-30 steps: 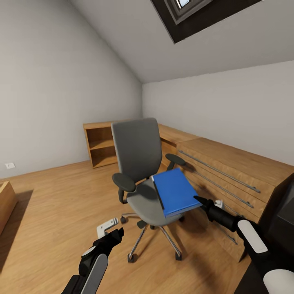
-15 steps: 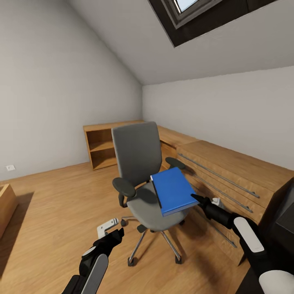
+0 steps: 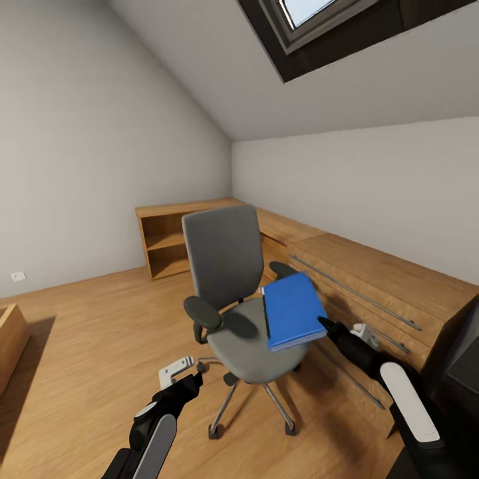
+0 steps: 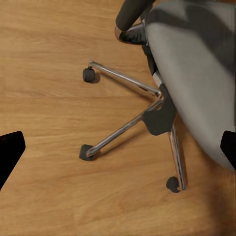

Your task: In the bedroom, organize the workspace by keeping the computer under the desk, ensuring the monitor is on the desk, placing the keyboard on the desk next to the monitor, placing the mouse on the desk next to the keyboard, moving the folder from the swivel chair onto the desk next to the mouse, stacking the notebook on top of the folder with the pen on top of the notebook, and positioning the swivel chair next to the desk.

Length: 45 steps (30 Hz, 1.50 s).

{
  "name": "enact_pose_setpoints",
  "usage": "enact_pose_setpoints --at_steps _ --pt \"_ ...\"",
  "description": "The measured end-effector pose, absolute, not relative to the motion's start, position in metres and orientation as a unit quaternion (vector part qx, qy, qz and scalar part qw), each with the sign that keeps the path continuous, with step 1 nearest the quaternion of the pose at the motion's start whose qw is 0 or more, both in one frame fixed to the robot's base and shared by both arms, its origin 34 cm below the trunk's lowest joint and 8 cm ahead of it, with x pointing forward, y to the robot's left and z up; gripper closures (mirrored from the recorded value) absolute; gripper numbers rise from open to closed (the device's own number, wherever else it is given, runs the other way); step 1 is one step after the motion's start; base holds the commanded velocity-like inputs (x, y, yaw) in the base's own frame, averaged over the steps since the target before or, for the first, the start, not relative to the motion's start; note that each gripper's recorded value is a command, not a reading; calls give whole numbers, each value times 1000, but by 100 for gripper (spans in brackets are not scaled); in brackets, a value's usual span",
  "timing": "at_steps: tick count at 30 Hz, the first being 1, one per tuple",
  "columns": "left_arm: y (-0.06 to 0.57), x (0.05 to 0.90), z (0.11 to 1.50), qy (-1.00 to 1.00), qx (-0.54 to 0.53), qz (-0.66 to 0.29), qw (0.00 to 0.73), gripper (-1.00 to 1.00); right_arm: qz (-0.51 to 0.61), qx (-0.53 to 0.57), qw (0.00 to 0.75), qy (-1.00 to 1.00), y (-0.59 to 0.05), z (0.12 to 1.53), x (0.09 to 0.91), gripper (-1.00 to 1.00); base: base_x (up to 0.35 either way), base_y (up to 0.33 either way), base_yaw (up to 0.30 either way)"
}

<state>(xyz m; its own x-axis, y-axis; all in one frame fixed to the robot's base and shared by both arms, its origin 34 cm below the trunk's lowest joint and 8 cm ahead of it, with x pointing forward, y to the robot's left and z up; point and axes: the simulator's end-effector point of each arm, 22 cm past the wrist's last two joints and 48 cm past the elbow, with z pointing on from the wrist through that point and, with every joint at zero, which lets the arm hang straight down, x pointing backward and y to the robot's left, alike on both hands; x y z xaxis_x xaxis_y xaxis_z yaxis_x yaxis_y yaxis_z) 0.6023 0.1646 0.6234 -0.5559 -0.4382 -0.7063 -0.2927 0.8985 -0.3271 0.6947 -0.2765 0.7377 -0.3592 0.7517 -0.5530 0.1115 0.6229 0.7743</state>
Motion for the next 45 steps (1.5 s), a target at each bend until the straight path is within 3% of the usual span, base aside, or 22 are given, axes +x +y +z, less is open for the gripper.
enact_pose_setpoints --at_steps 17,37,45 --pt "164 608 658 878 -208 -86 422 -100 241 331 510 757 -295 783 672 100 0 0 0" --pt "167 613 685 878 -211 -84 422 -100 249 321 513 756 -292 813 676 100 0 0 0" --pt "197 614 682 871 -244 -74 420 -100 251 321 516 754 -292 815 677 100 0 0 0"
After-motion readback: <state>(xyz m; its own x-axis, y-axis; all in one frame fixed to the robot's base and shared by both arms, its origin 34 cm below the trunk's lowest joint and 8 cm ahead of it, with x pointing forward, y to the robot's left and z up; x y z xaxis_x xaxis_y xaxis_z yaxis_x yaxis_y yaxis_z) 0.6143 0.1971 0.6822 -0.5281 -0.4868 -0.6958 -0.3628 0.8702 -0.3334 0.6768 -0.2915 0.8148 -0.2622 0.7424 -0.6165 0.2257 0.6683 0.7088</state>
